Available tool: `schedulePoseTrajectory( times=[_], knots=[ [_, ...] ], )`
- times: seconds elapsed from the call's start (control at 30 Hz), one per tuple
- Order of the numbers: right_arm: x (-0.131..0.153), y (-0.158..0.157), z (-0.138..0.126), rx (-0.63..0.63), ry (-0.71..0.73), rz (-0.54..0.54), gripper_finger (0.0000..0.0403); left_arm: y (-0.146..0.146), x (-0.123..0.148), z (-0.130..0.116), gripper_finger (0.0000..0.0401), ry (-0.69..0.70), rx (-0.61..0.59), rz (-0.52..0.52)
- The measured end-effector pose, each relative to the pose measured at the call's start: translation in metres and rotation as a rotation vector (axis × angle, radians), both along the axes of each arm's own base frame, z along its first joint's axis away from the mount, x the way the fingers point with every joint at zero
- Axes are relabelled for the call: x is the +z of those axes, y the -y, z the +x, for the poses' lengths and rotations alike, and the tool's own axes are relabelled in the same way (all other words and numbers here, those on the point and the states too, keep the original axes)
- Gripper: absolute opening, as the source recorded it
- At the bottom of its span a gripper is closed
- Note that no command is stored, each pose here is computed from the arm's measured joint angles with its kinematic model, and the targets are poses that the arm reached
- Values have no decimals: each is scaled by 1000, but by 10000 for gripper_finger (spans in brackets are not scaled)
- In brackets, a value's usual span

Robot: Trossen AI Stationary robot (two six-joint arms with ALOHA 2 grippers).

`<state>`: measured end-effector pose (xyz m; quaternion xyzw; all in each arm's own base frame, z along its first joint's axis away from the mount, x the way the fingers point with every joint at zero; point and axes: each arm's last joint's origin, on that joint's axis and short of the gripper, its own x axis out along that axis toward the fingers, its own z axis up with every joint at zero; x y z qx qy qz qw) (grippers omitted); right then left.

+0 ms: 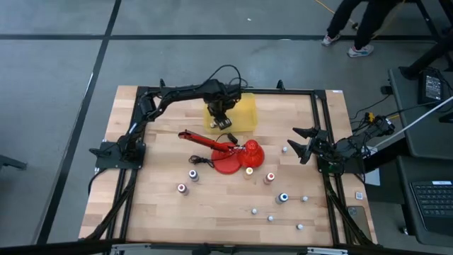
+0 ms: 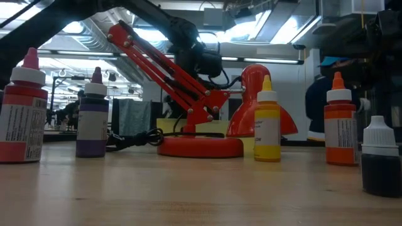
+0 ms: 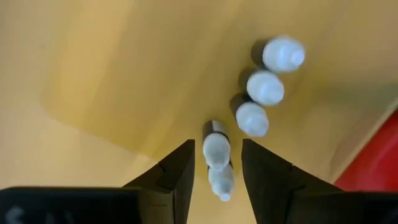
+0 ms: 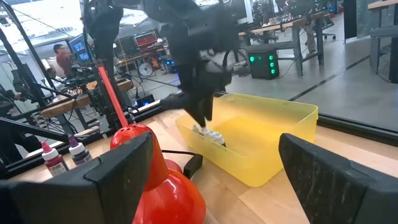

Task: Pick & Place food coloring
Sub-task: Put the violet food coloring bottle into the yellow bin

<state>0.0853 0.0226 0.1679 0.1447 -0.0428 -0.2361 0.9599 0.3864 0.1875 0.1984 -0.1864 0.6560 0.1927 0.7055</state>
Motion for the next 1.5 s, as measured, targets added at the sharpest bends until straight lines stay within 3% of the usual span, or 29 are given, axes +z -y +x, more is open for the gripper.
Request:
schedulePoseTrajectory(
  times=[0.23,0.4,0.6,0.8,1.0,1.17,1.33,1.5],
  knots=[
    [0,0,0,0,0,0,347,1,58,-9,125,129,13,41],
    [0,0,0,0,0,0,347,29,112,-19,153,276,-53,113],
    [0,0,0,0,0,0,347,85,171,-41,227,435,-183,157],
    [0,0,0,0,0,0,347,170,206,-70,274,480,-492,118],
    [0,0,0,0,0,0,347,256,209,-102,268,370,-866,40],
    [0,0,0,0,0,0,347,303,196,-123,254,238,-1202,55],
    [0,0,0,0,0,0,347,327,174,-130,245,146,-1483,174],
    [0,0,0,0,0,0,347,324,145,-121,247,78,-1577,219]
  ],
)
